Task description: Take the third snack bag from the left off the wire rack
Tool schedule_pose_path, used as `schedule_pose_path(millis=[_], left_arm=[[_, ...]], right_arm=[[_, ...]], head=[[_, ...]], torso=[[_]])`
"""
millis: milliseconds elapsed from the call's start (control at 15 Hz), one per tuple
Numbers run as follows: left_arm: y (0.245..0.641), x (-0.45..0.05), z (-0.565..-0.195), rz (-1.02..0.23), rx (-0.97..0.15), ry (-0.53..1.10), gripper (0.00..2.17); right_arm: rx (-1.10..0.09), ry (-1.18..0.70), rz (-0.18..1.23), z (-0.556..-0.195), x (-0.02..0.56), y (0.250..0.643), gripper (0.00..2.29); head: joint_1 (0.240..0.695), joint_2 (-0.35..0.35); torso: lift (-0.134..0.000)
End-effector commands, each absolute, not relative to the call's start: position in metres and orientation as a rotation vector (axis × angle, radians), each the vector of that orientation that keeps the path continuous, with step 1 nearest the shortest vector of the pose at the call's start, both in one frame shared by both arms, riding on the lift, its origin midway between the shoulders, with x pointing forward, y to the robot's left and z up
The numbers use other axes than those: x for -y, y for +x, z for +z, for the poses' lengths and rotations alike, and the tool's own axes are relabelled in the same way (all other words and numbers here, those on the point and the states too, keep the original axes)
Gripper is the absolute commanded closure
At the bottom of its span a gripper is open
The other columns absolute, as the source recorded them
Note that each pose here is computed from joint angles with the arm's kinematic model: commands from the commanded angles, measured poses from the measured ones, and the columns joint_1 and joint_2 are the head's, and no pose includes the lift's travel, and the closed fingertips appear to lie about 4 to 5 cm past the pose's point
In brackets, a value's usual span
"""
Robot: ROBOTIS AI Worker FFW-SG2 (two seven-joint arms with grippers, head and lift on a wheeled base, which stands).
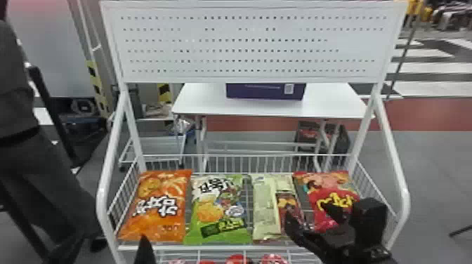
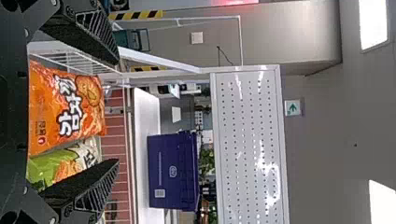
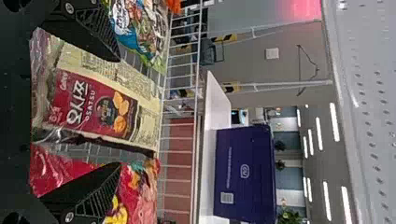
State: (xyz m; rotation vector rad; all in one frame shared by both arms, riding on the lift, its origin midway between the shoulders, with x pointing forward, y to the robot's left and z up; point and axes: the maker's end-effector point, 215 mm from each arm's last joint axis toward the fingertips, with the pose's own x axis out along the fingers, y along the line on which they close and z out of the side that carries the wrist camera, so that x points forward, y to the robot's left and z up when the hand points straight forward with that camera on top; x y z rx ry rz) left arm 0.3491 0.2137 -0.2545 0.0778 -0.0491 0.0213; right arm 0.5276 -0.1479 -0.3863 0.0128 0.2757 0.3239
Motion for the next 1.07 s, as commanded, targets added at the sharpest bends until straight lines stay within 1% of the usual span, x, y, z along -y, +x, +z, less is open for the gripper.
schedule_pose_path(millis=[0, 267, 333, 400, 467, 533, 600, 1000], left_arm=[[0.348, -0.211, -0.257, 0.017, 0.045, 0.077, 0.15], [0.349, -0.213, -0.259, 0.019, 0.042, 0.082, 0.15], [0.349, -0.213, -0.260, 0.020, 0.043, 0.079, 0.15], [0.350, -0.213, -0.261, 0.021, 0.043, 0.079, 0.15], [0.351, -0.214, -0.262, 0.022, 0.043, 0.080, 0.15], [0.351, -0.214, -0.263, 0.021, 0.041, 0.080, 0.15], [0.352, -0.215, -0.262, 0.022, 0.043, 0.082, 0.15], [0.357, -0.215, -0.259, 0.018, 0.051, 0.079, 0.15]], right_arm=[[-0.352, -0.011, 0.345, -0.409, 0.125, 0.555, 0.10], [-0.420, -0.030, 0.356, -0.436, 0.110, 0.589, 0.12], [-0.436, -0.032, 0.364, -0.443, 0.107, 0.594, 0.20], [-0.436, -0.036, 0.374, -0.441, 0.099, 0.597, 0.32], [-0.438, -0.037, 0.390, -0.440, 0.093, 0.597, 1.00], [-0.476, -0.036, 0.386, -0.447, 0.092, 0.595, 2.14], [-0.492, -0.032, 0.393, -0.447, 0.088, 0.595, 2.25], [-0.518, -0.002, 0.389, -0.455, 0.095, 0.589, 2.24]], head=[[0.499, 0.000], [0.499, 0.000], [0.499, 0.000], [0.499, 0.000], [0.499, 0.000], [0.499, 0.000], [0.499, 0.000], [0.499, 0.000]], torso=[[0.000], [0.000], [0.000], [0.000], [0.000], [0.000], [0.000], [0.000]])
